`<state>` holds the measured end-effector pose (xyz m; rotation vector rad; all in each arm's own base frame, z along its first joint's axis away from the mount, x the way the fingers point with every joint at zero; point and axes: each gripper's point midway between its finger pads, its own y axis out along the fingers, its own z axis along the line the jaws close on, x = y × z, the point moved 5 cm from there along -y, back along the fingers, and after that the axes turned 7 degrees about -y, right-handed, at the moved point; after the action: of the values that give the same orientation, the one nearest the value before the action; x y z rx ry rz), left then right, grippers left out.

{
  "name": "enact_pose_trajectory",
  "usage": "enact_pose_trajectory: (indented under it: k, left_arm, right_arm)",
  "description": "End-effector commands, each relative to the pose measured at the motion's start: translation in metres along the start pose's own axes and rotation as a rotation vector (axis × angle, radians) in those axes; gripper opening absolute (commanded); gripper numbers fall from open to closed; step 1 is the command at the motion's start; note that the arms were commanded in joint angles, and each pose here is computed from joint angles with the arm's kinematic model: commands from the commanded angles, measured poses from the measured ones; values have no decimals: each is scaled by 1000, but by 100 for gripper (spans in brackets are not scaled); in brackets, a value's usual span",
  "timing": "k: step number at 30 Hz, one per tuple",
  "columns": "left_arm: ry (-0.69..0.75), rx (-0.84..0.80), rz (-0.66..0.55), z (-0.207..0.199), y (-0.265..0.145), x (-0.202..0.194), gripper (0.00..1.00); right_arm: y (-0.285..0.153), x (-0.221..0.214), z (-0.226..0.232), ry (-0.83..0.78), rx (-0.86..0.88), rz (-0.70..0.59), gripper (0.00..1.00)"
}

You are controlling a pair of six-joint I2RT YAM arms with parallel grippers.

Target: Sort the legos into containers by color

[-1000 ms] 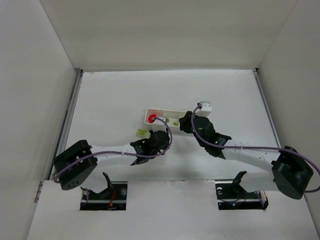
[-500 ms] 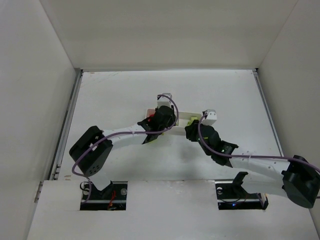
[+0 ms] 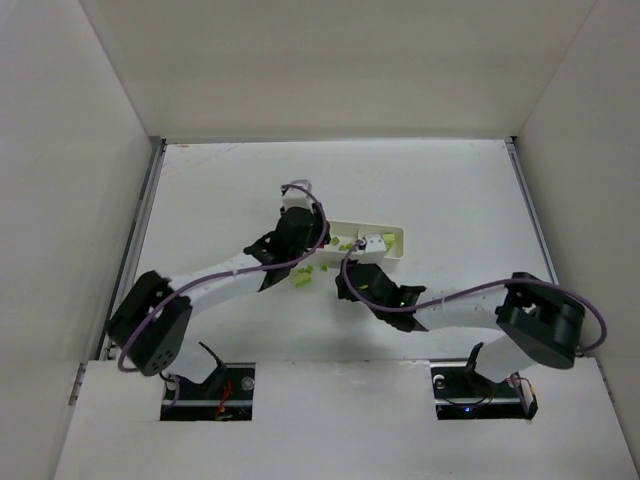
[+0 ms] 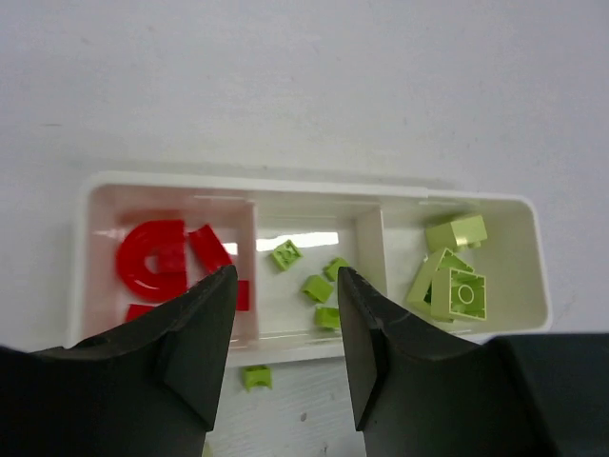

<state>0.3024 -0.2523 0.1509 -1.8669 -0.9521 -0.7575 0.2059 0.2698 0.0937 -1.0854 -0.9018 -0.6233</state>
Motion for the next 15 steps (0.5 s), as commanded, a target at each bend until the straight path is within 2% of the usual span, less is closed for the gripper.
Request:
enact_pose_trajectory:
  k: [1,7,15]
  left_arm:
    - [-66,-10,-100,15,-30,22,44]
    - [-103,63,-110,66,-70,0,44]
    - [-102,86,-31,97,-104,-39,45]
  right_arm:
    - [20,26,33,70,27,-100,55]
    - [54,9,50,-5,-29,-72,56]
    - [71,4,48,-39,-105,-74,57]
